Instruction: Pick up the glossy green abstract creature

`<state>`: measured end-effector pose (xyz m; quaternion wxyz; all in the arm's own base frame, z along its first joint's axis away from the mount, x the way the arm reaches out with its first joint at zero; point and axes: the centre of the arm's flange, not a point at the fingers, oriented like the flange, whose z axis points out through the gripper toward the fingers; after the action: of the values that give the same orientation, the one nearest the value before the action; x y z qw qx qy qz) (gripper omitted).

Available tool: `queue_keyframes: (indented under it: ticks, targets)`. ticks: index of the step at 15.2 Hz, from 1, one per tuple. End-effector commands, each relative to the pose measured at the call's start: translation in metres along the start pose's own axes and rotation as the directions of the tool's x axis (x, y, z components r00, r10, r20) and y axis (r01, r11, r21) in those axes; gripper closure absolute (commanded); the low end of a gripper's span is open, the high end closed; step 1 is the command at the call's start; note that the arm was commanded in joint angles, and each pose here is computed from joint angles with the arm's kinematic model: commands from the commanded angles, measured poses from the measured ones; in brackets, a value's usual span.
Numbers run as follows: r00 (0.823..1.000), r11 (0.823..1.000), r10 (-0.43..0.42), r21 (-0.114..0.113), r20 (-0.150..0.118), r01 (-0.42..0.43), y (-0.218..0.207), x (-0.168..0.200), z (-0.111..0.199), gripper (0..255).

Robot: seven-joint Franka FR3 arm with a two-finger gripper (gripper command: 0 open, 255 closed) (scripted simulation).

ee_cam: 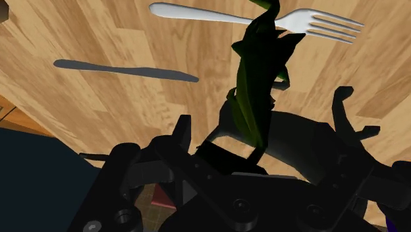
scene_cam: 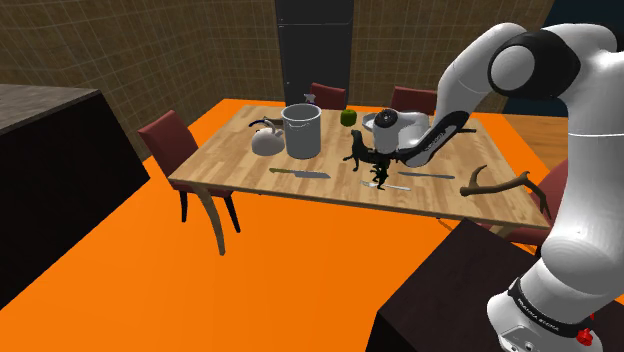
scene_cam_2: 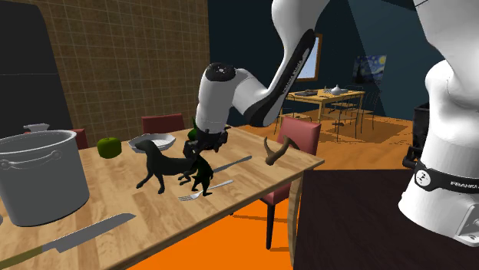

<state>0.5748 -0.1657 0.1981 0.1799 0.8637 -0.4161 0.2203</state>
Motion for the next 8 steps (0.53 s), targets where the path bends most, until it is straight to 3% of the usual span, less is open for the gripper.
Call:
queue_keyframes:
  ticks: [1, 8]
  targets:
    - [1.000, 1.000, 0.012, -0.004, -0.009, -0.012, -0.002, 0.000, 0.013, 0]
    - [1.000, 1.000, 0.012, -0.004, -0.009, -0.012, -0.006, -0.018, 0.042, 0]
